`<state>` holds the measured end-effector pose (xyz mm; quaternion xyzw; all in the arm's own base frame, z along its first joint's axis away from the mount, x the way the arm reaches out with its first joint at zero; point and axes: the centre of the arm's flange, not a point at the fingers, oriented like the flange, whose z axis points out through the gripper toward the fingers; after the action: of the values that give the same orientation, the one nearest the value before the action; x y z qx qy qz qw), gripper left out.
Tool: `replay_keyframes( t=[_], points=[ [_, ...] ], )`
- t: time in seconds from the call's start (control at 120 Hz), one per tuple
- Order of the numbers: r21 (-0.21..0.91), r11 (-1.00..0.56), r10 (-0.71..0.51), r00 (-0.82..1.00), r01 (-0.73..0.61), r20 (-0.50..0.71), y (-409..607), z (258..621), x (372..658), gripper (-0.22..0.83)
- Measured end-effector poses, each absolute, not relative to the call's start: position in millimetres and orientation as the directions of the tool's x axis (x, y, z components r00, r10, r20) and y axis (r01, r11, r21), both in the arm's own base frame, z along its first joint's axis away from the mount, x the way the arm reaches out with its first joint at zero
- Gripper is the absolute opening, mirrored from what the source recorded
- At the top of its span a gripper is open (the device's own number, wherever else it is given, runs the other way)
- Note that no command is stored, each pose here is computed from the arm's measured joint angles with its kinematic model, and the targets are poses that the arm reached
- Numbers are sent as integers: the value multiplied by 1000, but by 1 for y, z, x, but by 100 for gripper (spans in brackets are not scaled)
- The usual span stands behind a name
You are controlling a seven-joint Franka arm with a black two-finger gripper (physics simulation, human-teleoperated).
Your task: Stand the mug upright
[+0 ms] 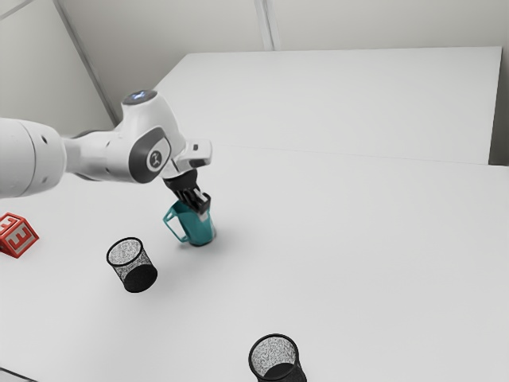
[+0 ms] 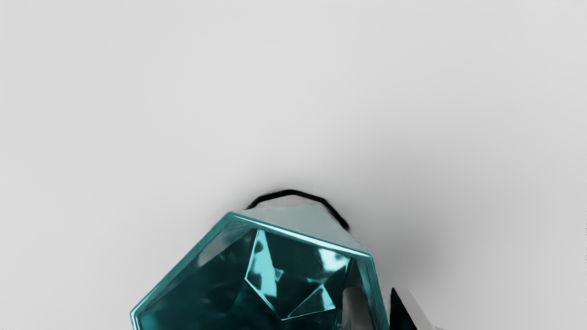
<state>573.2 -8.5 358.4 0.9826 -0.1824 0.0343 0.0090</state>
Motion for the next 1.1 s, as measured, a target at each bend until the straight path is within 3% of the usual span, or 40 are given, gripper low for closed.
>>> replay_keyframes(
  t=[0.175,0.367,0.575,0.758,1.1],
  points=[
    [12,-945,-325,941,-327,96,-9,367,572,30],
    [10,-950,-309,942,-313,134,-12,422,582,49],
    [30,-954,-289,945,-297,152,-10,511,615,57],
    [40,-953,-293,947,-301,133,-11,578,611,60],
    [73,-952,-296,954,-298,43,-12,597,590,61]
  ],
)
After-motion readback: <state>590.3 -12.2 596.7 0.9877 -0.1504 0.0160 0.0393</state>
